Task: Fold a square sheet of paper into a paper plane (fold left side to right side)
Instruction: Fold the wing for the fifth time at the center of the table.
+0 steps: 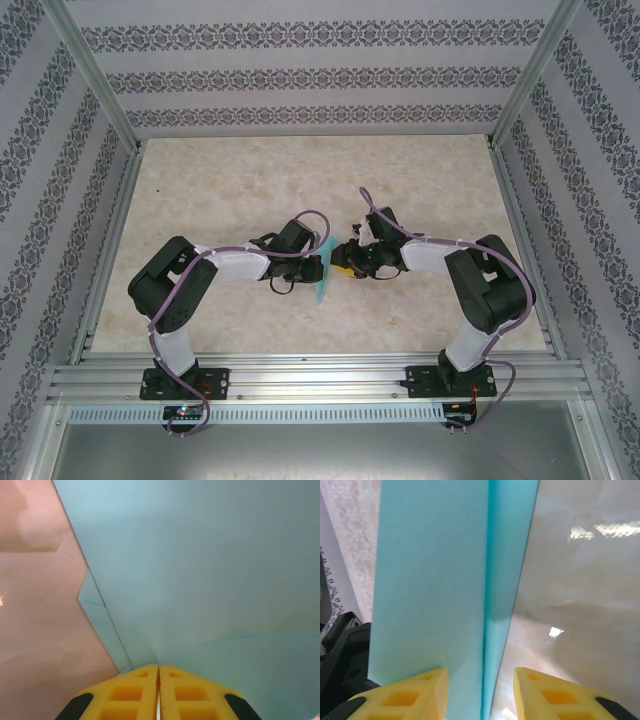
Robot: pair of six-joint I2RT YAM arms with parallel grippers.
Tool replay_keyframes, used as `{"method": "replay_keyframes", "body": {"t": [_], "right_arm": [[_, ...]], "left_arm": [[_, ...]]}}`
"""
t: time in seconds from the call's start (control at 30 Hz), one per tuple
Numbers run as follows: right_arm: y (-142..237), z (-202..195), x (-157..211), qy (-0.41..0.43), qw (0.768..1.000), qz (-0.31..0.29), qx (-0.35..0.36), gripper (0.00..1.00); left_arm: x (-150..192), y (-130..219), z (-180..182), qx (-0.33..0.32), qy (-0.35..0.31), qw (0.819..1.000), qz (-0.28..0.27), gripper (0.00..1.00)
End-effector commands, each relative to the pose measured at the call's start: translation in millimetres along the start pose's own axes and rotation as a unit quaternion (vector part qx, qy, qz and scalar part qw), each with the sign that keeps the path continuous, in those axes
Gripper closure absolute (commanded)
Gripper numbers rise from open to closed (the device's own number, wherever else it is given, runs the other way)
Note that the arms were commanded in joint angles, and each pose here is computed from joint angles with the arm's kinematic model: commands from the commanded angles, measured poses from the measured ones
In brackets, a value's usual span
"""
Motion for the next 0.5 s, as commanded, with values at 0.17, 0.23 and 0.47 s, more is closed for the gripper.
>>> {"method": "replay_keyframes", "body": {"t": [0.17,0.23,0.47], "right_arm": [[-2.3,10.5,-4.4,0.021,1.000,-0.003,-0.019,0.59],[-5.1,10.6,-4.8,0.020,1.000,-0.002,-0.019,0.59],[-14.8,3.4,-7.1,0.012,1.000,0.002,-0.006,0.58]], "left_arm": [[4.6,-1.1,14.3,-0.024,0.014,1.000,0.002,0.89],[4.9,-1.2,14.6,-0.025,0.014,1.000,0.002,0.90],[4.6,-1.2,14.8,-0.025,0.014,1.000,0.001,0.89]]}}
Point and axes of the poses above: each hand's point on the last joint's axis, 136 mm out from that joint toward the fingers, its own y axis back along the fingers, its own z axis along the line the jaws close on, x = y × z, the point moved 1 cm from there along y, back along the fingers
